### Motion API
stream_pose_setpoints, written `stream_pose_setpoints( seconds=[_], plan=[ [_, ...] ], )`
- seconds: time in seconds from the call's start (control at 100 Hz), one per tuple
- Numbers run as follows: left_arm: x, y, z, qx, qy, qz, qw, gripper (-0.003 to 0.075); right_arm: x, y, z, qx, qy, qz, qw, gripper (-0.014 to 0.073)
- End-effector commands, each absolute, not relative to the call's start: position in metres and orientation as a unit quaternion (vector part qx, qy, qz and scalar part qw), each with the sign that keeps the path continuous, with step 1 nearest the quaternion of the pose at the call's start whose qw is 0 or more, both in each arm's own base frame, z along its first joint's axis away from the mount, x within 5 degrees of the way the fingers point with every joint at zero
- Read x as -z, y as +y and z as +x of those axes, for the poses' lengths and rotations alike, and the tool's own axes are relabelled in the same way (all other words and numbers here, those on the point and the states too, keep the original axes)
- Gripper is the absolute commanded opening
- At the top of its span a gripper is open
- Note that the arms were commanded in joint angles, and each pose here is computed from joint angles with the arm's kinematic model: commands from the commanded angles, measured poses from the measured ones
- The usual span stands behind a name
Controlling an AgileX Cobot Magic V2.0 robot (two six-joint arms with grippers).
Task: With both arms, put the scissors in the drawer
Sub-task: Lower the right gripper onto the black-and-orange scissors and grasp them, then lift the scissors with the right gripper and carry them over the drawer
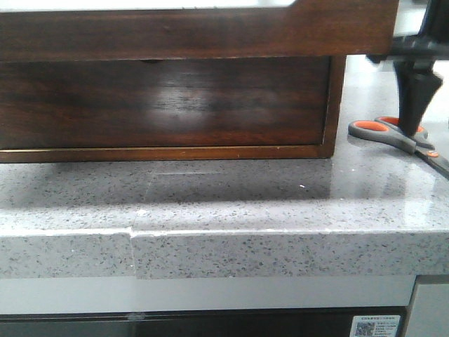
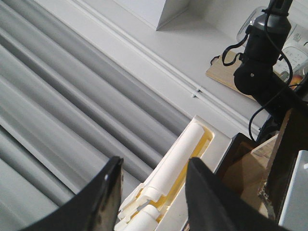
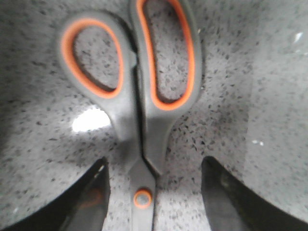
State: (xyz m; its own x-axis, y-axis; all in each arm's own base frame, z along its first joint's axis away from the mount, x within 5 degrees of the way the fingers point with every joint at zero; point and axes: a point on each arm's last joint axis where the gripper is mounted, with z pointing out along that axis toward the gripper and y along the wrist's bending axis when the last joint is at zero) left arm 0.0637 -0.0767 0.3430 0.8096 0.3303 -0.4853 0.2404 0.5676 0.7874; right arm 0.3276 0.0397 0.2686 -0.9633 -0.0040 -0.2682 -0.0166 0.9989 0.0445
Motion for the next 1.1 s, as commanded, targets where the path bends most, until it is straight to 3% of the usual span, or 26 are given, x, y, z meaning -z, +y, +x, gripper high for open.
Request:
stream_pose_setpoints(
  seconds=[0.0,0.79,1.09],
  plan=[
    [-0.3570,-0.0759,0.0603,-0.002,0.293,0.439,0.850,0.0295,-0.2835,0.0404,0.3302,-0.024,0.986,-0.013,0.166,0.0373],
    [-0.3570,-0.0759,0.0603,-0.002,0.293,0.439,0.850,0.0295,-0.2774,0.0409,0.3359,-0.024,0.985,-0.013,0.170,0.0363],
    [-0.3570,-0.0759,0.0603,-0.002,0.293,0.439,0.850,0.0295,-0.2763,0.0397,0.3348,-0.016,0.987,-0.016,0.161,0.0074]
  ],
)
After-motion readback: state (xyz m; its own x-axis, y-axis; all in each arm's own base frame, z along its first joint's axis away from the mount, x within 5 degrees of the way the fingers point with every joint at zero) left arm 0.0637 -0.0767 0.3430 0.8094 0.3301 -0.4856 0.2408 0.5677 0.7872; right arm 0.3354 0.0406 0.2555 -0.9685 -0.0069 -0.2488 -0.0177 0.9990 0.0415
